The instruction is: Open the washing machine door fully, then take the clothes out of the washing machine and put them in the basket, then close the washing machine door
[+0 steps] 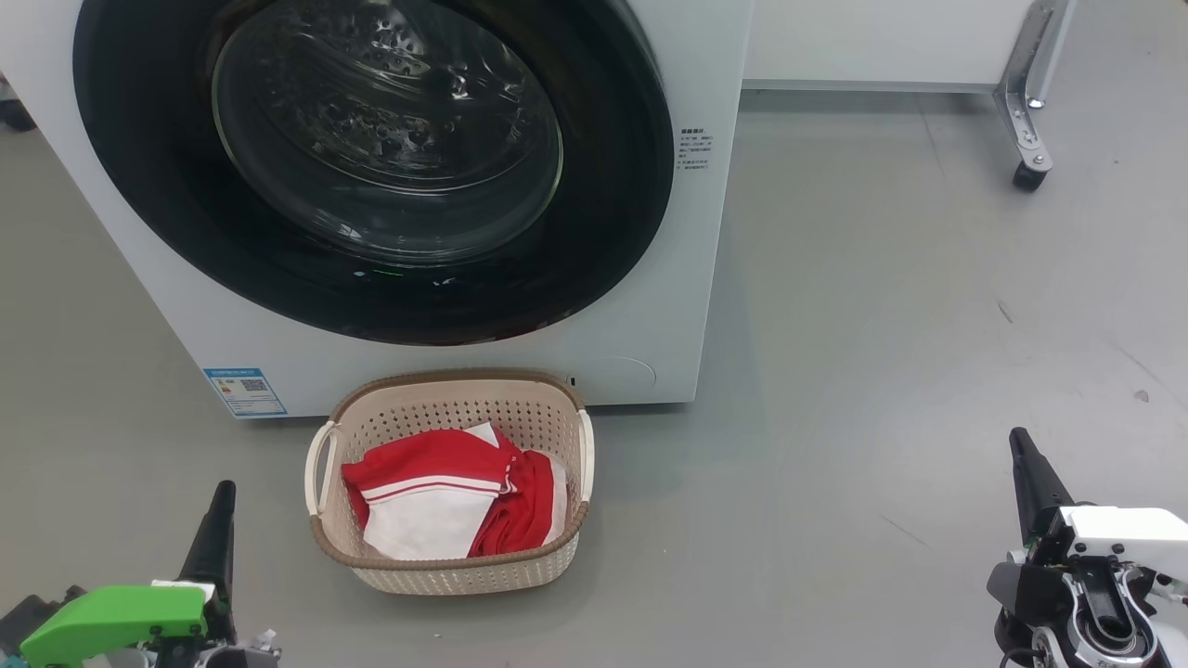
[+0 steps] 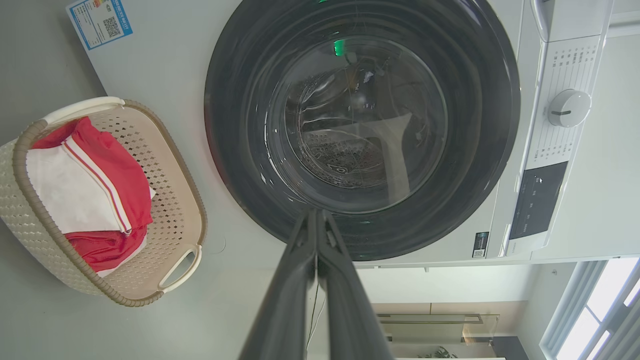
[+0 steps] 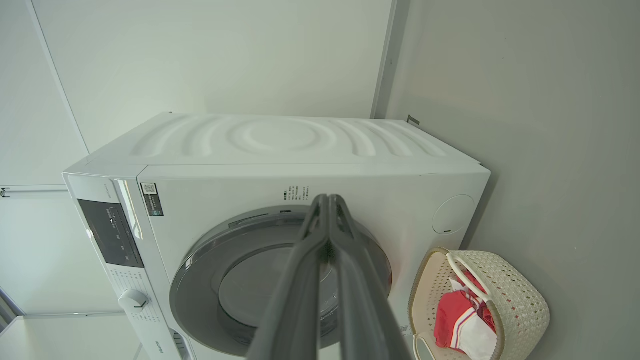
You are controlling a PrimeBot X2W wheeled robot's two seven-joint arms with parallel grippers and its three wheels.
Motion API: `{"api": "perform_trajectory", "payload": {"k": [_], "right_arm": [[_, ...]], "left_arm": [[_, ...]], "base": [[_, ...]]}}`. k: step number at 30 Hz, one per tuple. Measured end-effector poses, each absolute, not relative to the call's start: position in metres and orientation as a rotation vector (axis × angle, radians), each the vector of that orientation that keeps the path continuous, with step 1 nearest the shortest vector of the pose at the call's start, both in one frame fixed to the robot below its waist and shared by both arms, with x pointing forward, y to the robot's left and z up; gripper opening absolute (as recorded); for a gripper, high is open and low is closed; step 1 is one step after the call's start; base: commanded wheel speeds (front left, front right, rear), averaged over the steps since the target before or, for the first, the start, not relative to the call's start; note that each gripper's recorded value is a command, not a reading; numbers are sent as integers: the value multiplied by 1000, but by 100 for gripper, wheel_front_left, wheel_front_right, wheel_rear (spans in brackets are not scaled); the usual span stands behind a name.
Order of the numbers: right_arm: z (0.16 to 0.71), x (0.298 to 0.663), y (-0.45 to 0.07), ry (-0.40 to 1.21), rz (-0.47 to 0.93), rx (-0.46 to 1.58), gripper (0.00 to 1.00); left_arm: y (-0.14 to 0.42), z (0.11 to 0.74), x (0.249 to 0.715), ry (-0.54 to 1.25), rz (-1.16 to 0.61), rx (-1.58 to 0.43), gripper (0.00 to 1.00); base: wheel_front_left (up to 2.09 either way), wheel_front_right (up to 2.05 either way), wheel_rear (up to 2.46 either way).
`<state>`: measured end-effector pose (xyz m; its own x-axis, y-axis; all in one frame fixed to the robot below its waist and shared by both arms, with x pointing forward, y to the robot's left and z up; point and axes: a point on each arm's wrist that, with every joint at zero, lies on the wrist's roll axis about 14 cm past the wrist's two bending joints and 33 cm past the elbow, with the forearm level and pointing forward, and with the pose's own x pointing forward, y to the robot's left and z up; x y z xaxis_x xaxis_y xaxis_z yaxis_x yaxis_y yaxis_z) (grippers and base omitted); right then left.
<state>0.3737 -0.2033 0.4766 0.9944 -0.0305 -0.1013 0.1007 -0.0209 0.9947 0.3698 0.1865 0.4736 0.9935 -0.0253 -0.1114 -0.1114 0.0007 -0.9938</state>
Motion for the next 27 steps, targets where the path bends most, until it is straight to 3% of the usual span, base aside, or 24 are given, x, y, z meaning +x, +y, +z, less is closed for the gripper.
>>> {"api": "perform_trajectory", "payload": {"k": [27], "right_arm": [[476, 373, -203, 60, -101, 1589, 0]], "left_arm": [[187, 474, 372, 103, 64, -1571, 0]], "base": [[0, 0, 0]]}}
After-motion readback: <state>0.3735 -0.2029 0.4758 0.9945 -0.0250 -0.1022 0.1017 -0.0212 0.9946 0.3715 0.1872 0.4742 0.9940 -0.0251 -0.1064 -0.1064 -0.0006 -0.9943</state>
